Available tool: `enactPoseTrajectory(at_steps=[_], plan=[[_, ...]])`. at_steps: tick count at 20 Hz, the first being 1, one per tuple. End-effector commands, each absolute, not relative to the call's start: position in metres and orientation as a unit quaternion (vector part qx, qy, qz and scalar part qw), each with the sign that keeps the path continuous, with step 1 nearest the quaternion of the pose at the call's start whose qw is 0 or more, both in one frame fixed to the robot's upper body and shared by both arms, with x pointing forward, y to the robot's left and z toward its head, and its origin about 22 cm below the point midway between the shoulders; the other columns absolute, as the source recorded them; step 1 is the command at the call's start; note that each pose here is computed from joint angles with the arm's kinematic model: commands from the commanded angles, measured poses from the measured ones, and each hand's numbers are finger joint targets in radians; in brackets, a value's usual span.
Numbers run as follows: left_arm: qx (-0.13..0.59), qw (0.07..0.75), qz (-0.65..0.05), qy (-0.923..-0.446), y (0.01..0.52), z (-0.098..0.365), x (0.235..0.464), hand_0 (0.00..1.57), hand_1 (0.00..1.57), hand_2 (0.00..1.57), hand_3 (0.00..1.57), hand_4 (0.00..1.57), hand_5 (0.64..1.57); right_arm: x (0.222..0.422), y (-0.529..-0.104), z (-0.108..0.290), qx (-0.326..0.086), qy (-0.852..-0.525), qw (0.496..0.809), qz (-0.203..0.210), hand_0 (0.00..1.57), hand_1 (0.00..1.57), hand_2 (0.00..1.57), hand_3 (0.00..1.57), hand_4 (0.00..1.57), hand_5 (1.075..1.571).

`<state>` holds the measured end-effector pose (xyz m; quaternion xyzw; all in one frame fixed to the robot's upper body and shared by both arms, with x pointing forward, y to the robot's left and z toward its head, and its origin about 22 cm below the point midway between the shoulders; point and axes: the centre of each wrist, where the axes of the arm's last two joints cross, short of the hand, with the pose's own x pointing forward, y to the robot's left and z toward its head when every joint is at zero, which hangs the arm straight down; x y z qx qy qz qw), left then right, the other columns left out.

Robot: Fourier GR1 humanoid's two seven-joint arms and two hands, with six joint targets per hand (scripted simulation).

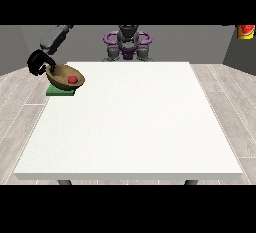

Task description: Pick the cup and pour the ball into the bowl, then pick the bowl and place it on the pad

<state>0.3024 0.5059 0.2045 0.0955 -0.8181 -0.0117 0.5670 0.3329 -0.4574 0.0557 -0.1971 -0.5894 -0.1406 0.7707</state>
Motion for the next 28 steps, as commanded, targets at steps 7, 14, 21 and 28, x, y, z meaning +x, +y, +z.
enactPoseTrajectory(at_steps=[7, 14, 21, 28], plan=[[0.092, 0.543, 0.001, -0.835, 0.512, 0.223, 0.299, 0.00, 0.00, 0.00, 0.00, 1.19, 1.562, 0.332, -0.482, 0.078, -0.257, -0.600, 0.731, -0.197, 1.54, 1.54, 1.44, 0.88, 0.00, 1.553], [0.101, 0.521, -0.012, -0.848, 0.523, 0.230, 0.293, 0.00, 0.00, 0.00, 0.00, 1.19, 1.564, 0.353, -0.452, 0.071, -0.211, -0.623, 0.721, -0.218, 1.45, 1.45, 1.38, 0.75, 0.00, 1.540], [0.096, 0.542, -0.023, -0.835, 0.532, 0.234, 0.282, 0.00, 0.00, 0.00, 0.00, 1.19, 1.568, 0.340, -0.459, 0.051, -0.249, -0.605, 0.738, -0.166, 0.64, 0.64, 0.69, 1.01, 0.00, 1.469], [0.080, 0.555, -0.029, -0.827, 0.489, 0.218, 0.306, 0.00, 0.00, 0.00, 0.00, 1.19, 1.569, 0.351, -0.459, 0.066, -0.265, -0.571, 0.765, -0.134, 0.00, 0.00, 0.00, 0.00, 0.00, 1.407]])
